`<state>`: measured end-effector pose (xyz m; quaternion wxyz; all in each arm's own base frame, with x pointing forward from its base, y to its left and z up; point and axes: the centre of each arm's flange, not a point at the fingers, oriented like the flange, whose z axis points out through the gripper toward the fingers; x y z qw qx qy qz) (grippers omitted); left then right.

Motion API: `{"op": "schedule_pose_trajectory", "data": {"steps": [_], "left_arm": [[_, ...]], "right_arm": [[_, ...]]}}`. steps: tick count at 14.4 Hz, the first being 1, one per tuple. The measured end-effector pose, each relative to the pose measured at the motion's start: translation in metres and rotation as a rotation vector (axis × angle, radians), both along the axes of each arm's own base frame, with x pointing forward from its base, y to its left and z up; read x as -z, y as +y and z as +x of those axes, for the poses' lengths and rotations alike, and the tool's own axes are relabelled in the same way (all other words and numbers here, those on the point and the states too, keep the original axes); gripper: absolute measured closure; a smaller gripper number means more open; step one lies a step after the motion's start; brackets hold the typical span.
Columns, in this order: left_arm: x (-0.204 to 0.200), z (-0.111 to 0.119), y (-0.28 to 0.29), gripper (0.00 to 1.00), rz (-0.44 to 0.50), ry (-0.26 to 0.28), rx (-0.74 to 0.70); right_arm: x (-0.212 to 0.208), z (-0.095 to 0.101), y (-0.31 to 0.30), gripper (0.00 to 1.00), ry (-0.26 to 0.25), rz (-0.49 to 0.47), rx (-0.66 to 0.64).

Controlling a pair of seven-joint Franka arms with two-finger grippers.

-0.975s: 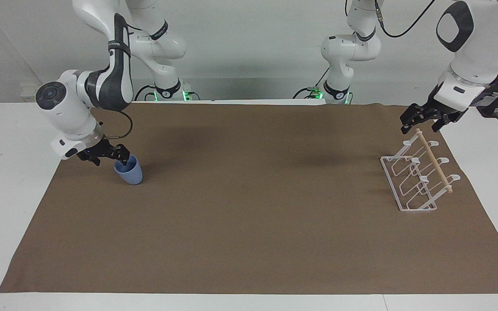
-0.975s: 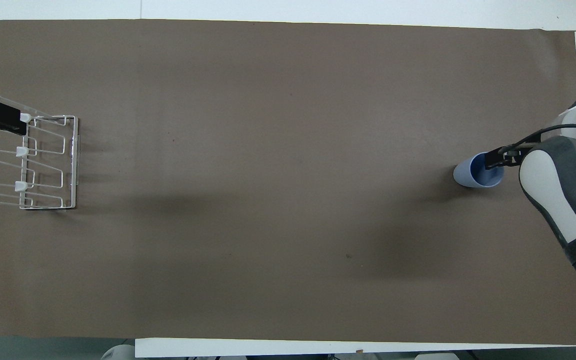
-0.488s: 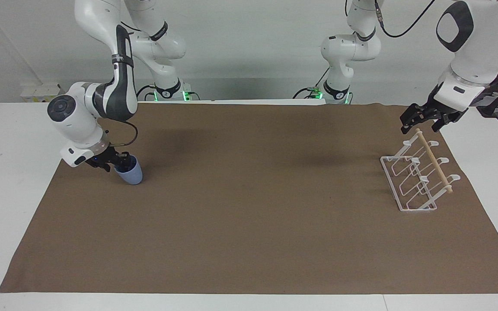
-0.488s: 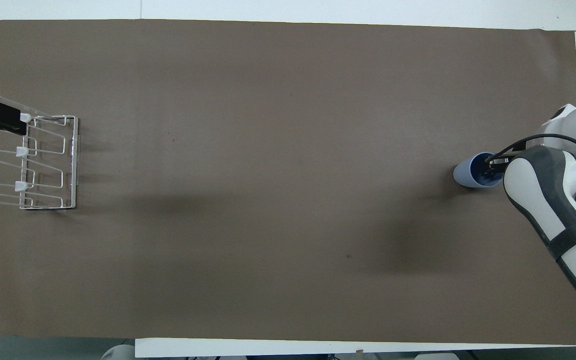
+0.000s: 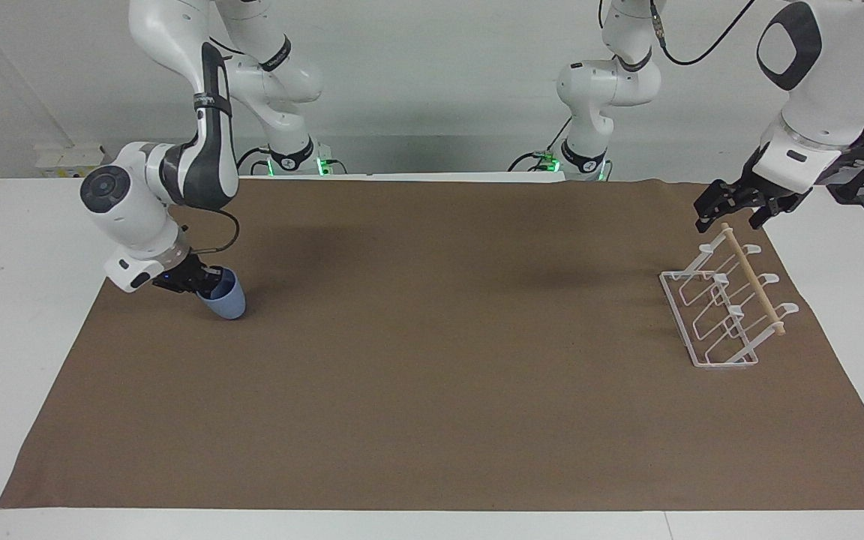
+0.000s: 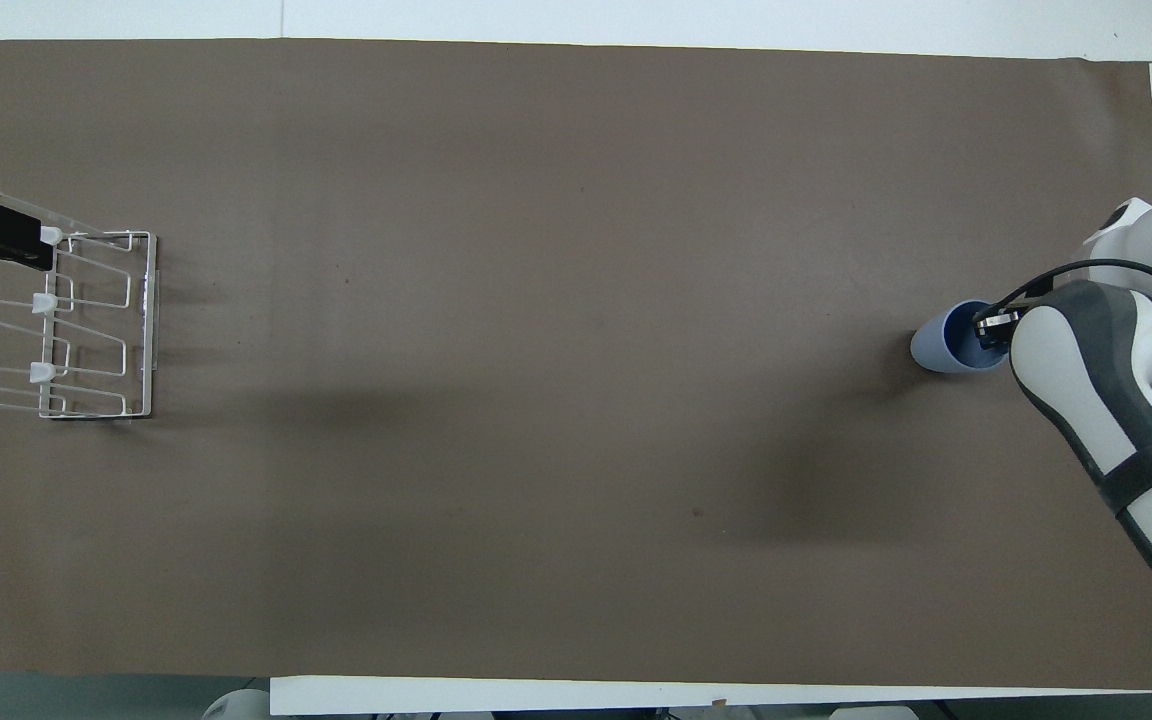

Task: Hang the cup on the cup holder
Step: 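Grasp the light blue cup rim with the right gripper, then lift the cup and tip it sideways toward the left gripper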

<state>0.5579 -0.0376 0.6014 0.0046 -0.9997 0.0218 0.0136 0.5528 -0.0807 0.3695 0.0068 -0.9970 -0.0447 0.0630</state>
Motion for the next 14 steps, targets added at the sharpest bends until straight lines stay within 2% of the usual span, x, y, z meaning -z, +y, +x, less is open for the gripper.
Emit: {"op": "schedule_pose_trajectory", "data": {"steps": [3,7,9,11,12,14], "left_arm": [[0.000,0.000,0.005,0.00,0.000,0.000,-0.009],[0.000,0.001,0.011,0.00,0.000,0.000,-0.019],[0.001,-0.003,0.008,0.00,0.001,0.022,-0.015],[0.002,-0.010,0.007,0.00,0.004,0.061,-0.012],[0.004,-0.017,0.007,0.00,0.006,0.093,-0.015],[0.006,-0.026,0.004,0.00,0.009,0.115,-0.079]], "right_arm": [[-0.053,0.014,0.034,0.95,0.033,0.206,0.021],[-0.113,0.020,0.111,0.95,0.036,0.527,0.034],[-0.125,0.021,0.153,0.95,0.074,0.706,0.145],[-0.136,0.024,0.197,0.95,0.104,0.836,0.260],[-0.142,0.026,0.224,0.95,0.112,0.890,0.323],[-0.150,0.022,0.284,0.95,0.138,0.952,0.435]]}}
